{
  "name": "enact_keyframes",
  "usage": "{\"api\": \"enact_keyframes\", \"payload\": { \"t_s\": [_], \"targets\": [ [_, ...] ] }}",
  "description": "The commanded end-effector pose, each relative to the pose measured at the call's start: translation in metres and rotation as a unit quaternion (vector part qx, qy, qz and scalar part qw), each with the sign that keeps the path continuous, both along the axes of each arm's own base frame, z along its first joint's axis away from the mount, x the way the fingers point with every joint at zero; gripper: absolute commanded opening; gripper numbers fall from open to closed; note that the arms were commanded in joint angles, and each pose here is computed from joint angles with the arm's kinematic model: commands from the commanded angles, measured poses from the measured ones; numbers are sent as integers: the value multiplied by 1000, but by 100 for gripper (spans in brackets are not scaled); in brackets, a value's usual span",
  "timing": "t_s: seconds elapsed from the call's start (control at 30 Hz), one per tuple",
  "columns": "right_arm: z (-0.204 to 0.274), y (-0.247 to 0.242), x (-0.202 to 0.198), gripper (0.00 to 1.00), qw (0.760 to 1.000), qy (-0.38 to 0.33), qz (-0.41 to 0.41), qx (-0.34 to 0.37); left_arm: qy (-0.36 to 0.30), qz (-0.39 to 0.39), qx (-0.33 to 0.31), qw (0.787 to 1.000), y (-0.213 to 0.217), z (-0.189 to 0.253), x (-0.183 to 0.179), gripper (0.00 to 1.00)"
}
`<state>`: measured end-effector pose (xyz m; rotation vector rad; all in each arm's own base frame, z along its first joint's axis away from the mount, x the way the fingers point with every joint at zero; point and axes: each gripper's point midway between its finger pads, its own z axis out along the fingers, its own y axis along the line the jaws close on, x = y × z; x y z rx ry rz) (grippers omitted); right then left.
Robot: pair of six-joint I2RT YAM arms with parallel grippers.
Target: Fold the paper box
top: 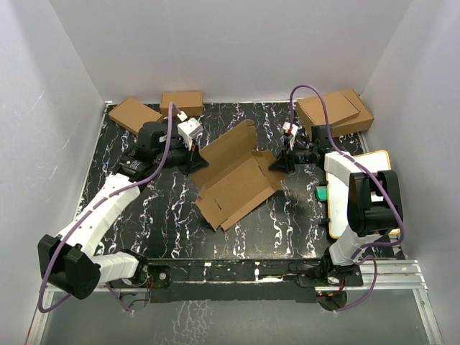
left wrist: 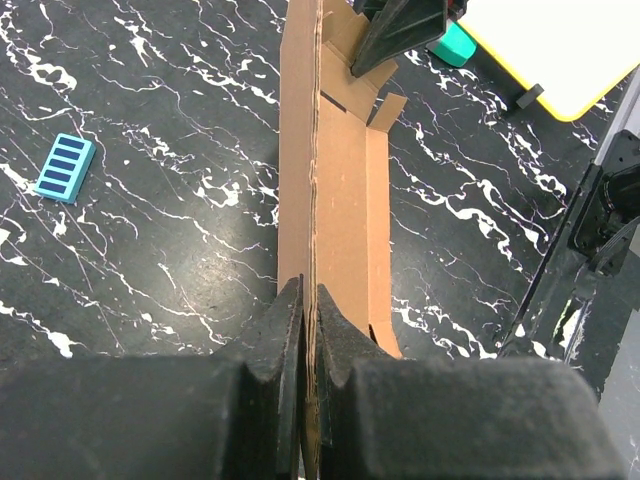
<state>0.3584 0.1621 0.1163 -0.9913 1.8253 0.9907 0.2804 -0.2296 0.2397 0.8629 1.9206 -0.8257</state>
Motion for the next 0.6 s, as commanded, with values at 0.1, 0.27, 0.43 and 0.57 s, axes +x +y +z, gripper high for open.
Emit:
{"api": "enact_keyframes", "payload": {
  "t_s": [0.1, 0.27, 0.43, 0.57],
  "targets": [
    [21, 3, 9, 25, 999, -27, 21, 18, -23, -8, -15, 1000, 1, 16, -6, 0],
    [19, 3, 10, 28, 999, -11, 26, 20, -31, -10, 0, 999, 3, 19, -2, 0],
    [20, 3, 10, 33, 999, 0, 26, 20, -34, -14, 0, 999, 1, 23, -1, 0],
    [23, 2, 11, 38, 999, 0, 28, 17, -31, -15, -2, 999, 0, 23, -2, 0]
  ]
}}
